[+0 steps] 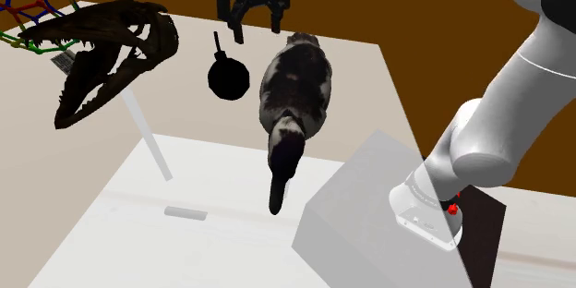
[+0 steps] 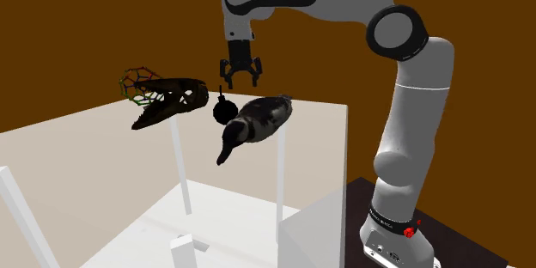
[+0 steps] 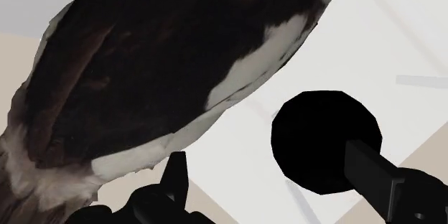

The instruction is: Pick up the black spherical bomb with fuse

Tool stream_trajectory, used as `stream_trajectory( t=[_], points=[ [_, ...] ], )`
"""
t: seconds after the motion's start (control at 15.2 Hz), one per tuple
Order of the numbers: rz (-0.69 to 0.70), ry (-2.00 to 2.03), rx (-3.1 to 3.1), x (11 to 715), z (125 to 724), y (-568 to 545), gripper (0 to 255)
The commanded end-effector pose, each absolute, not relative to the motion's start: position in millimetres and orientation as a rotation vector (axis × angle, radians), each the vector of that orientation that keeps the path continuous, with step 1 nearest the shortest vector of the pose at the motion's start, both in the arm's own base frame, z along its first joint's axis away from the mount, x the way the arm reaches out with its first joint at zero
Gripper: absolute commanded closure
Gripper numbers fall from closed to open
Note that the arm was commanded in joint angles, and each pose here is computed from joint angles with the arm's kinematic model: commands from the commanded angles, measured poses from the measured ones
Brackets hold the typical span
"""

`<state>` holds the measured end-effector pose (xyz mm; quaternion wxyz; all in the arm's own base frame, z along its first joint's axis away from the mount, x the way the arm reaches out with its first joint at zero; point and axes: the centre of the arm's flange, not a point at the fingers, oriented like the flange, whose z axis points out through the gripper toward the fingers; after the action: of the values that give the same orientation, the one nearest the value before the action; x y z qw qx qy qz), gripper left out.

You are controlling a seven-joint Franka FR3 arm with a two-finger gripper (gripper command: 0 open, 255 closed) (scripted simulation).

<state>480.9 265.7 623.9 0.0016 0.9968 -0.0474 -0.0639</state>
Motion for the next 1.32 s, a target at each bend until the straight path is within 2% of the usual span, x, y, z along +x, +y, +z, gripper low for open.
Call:
stream_trajectory(
  t=[0.0,0.33,0.92,0.99,1.25],
  points=[
    [-0.203,-0.141,3.119,493,629,293,0],
    [-0.208,-0.121,3.098,520,639,343,0],
    [-0.208,-0.121,3.098,520,599,343,0],
    [-0.208,-0.12,3.098,519,600,343,255],
    [-0.208,-0.121,3.098,519,600,344,255]
  ],
)
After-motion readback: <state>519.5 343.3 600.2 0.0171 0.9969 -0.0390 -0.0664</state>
